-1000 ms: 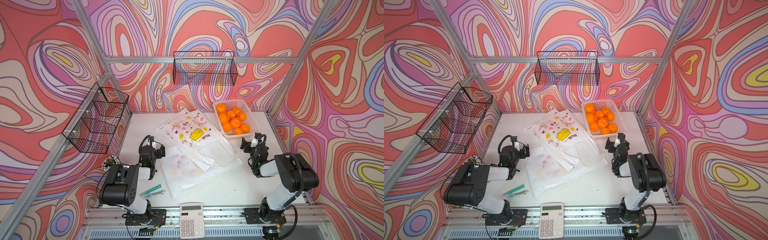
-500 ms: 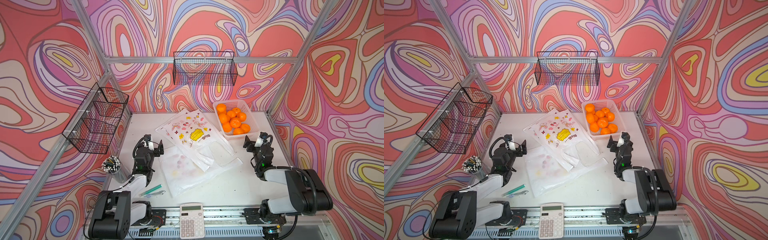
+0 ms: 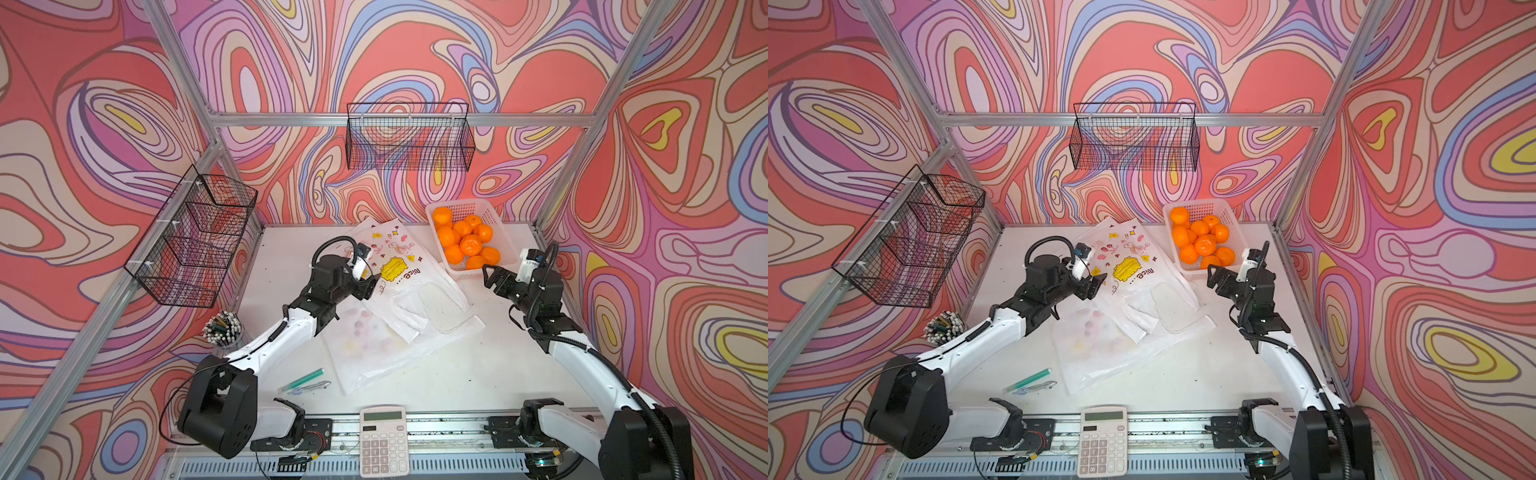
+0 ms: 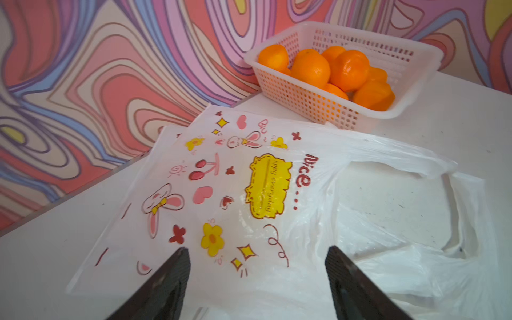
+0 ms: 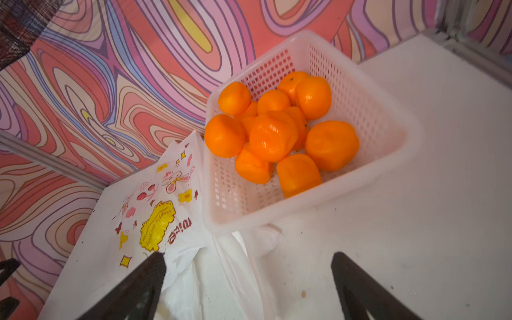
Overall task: Place the oranges into plastic bags & tie knots
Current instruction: Open the plastic bag from the plastic bag.
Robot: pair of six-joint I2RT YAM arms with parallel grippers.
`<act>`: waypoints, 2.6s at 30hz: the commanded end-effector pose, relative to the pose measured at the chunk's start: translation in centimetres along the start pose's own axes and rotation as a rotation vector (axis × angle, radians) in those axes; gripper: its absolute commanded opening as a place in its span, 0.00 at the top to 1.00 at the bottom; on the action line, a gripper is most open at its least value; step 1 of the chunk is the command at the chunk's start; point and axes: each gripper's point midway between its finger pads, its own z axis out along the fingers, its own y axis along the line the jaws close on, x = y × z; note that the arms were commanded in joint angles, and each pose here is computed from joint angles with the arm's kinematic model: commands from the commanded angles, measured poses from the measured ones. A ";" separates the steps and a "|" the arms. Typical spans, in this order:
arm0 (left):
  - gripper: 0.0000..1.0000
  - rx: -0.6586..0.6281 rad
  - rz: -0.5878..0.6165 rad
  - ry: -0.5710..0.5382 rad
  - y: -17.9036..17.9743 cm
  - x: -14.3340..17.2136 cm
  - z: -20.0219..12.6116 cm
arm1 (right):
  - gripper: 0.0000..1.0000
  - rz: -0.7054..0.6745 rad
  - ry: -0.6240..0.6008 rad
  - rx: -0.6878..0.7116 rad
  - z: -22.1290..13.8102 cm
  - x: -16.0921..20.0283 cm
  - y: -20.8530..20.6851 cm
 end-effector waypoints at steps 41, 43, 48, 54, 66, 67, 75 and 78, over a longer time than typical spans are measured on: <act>0.36 0.112 0.375 0.453 -5.5 5.7 18.9 | 0.02 0.033 0.085 0.069 -2.7 2.7 -1.2; 0.48 0.114 0.373 0.458 -5.6 5.8 18.8 | 0.02 0.030 0.084 0.072 -2.8 2.7 -1.2; 0.82 0.119 0.357 0.448 -5.6 4.7 17.9 | 0.02 0.023 0.081 0.081 -2.9 2.6 -1.3; 1.00 0.105 0.325 0.426 -5.1 1.6 14.6 | 0.02 0.023 0.070 0.109 -3.4 1.6 -1.2; 1.00 0.112 0.147 0.436 -5.2 -5.2 2.2 | 0.02 0.175 0.079 0.225 -1.9 -0.8 -2.0; 1.00 0.129 0.111 0.436 -5.6 -5.7 1.3 | 0.02 0.178 0.109 0.175 -1.2 -0.7 -1.0; 1.00 0.268 -0.196 0.388 -8.6 -9.3 -1.9 | 0.14 0.227 0.138 -0.470 -1.1 2.4 8.5; 1.00 0.336 -0.268 0.387 -9.9 -9.6 -1.5 | 0.14 0.204 0.145 -0.526 -1.3 3.9 10.3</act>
